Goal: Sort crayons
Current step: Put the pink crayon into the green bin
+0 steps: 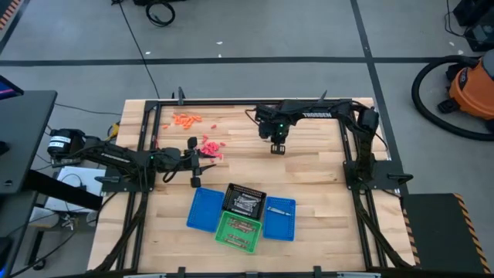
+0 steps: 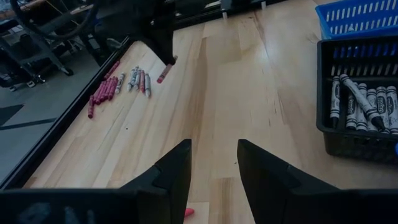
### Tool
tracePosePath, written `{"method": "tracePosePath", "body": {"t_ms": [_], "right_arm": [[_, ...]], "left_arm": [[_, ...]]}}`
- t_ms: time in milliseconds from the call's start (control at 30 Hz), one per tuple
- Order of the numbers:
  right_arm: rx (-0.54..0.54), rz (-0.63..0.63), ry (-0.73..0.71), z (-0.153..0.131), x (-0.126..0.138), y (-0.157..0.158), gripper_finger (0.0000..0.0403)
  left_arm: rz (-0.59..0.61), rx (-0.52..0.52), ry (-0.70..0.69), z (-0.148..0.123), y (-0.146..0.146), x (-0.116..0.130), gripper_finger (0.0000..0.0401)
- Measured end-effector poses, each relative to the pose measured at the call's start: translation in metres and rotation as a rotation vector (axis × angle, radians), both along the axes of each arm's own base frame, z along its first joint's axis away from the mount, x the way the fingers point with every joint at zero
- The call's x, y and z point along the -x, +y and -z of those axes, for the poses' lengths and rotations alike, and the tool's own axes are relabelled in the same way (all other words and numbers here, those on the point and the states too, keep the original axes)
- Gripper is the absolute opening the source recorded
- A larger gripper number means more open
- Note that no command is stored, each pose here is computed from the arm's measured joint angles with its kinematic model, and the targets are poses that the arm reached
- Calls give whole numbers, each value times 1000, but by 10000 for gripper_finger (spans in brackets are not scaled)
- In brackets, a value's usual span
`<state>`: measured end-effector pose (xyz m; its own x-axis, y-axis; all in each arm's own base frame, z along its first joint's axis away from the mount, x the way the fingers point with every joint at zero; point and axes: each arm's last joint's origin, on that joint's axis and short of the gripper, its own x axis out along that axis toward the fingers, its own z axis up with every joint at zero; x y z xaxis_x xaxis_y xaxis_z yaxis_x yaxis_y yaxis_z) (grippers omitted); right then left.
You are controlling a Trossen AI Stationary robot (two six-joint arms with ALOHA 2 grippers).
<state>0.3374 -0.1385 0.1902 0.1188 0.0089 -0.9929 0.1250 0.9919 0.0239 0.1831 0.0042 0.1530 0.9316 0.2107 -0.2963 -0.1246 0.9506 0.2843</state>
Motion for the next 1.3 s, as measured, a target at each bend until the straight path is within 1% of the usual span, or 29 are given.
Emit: {"method": "tracePosePath", "body": {"t_ms": [433, 633, 800, 1133, 1300], "right_arm": [[4, -46, -72, -31, -31, 54, 13], [-8, -33, -111, -43, -41, 80, 13], [-80, -38, -160, -52, -49, 108, 13], [-249, -50, -302, -59, -64, 171, 13], [-286, -46, -351, -60, -68, 200, 13]], "left_arm": [[-1, 2, 6, 1, 0, 0, 141], [-3, 10, 5, 1, 0, 0, 141], [-5, 16, 4, 1, 0, 0, 141], [-12, 44, -3, 1, 0, 0, 141], [-14, 51, -5, 1, 0, 0, 141]]}}
